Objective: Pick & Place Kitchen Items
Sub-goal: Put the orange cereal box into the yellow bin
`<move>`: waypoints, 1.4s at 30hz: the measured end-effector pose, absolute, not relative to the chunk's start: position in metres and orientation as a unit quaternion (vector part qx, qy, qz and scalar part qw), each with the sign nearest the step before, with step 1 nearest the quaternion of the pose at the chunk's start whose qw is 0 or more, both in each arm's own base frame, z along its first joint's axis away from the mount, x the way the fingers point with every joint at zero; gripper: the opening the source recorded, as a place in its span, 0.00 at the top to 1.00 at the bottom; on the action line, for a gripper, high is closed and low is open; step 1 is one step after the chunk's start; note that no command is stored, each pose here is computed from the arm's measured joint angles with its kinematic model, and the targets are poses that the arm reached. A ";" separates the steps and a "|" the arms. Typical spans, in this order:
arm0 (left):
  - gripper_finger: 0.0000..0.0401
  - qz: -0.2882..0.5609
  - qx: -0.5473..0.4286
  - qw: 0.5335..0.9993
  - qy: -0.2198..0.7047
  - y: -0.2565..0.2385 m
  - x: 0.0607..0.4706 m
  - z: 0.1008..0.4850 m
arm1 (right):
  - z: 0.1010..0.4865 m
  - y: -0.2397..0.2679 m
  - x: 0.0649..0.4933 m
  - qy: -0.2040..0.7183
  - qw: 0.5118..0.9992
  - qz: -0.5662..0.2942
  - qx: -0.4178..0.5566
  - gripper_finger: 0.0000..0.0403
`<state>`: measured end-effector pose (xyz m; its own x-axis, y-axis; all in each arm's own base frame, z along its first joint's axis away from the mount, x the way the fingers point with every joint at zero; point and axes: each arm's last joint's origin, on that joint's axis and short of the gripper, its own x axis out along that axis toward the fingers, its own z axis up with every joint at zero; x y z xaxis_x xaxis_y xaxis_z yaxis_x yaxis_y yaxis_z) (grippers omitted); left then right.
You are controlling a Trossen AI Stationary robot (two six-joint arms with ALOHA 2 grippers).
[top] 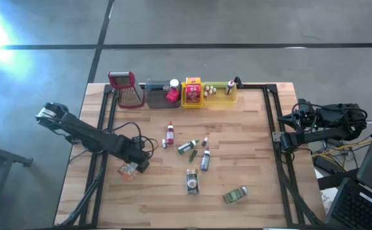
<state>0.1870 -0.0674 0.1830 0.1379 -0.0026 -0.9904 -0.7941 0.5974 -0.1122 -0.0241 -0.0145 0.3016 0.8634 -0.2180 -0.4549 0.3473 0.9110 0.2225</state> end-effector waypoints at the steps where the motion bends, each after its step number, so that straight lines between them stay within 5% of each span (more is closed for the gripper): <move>1: 0.00 0.294 -0.339 0.673 0.587 -0.067 0.188 0.182 | 0.302 -0.015 -0.024 0.215 0.954 -0.148 0.150 0.98; 32: 0.01 0.344 -0.317 0.641 0.609 -0.061 0.202 0.155 | 0.302 -0.015 -0.024 0.215 0.954 -0.148 0.150 0.98; 42: 0.15 0.337 -0.322 0.650 0.601 -0.061 0.204 0.156 | 0.302 -0.015 -0.024 0.215 0.954 -0.148 0.150 0.98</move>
